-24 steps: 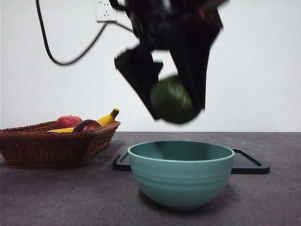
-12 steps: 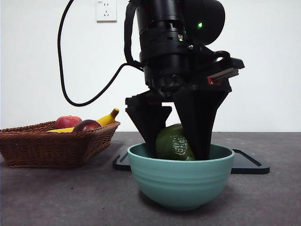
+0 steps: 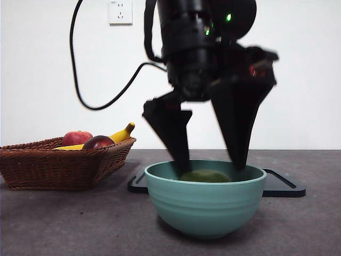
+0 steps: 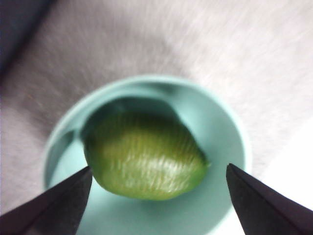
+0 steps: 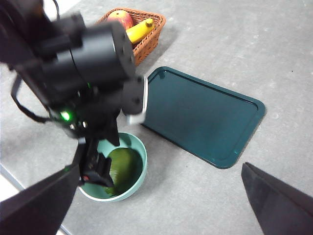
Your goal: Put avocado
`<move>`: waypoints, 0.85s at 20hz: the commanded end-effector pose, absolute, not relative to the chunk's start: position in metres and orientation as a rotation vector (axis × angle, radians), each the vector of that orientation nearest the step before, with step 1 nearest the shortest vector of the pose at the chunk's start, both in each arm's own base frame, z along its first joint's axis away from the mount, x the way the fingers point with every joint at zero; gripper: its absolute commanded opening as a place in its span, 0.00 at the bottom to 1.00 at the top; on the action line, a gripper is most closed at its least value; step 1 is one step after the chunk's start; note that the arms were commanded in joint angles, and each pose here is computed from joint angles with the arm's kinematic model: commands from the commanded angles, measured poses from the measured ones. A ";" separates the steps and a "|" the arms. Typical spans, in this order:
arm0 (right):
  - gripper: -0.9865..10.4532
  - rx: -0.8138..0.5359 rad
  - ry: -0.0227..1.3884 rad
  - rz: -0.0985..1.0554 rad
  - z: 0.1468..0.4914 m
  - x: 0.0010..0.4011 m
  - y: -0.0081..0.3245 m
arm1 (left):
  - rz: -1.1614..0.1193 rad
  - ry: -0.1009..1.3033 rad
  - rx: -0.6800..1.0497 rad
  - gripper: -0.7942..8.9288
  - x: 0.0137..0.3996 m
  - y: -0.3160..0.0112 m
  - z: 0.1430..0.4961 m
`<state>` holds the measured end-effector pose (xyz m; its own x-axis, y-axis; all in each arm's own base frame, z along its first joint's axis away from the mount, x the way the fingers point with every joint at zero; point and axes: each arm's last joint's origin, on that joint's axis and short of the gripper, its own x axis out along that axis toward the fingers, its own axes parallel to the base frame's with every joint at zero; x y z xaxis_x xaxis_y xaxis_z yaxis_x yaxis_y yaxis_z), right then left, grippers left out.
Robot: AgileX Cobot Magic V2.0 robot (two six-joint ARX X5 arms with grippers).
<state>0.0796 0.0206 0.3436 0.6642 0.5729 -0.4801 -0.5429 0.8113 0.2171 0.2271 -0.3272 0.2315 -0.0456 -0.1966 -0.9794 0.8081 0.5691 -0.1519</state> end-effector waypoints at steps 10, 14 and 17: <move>0.69 0.060 0.541 0.633 0.349 0.079 0.021 | -0.955 1.208 0.533 0.54 0.200 -0.291 0.358; 0.69 0.061 0.542 0.634 0.349 0.079 0.021 | -0.924 1.076 0.499 0.54 0.176 -0.247 0.407; 0.69 0.061 0.543 0.634 0.349 0.079 0.021 | -0.926 0.988 0.433 0.56 0.154 -0.213 0.431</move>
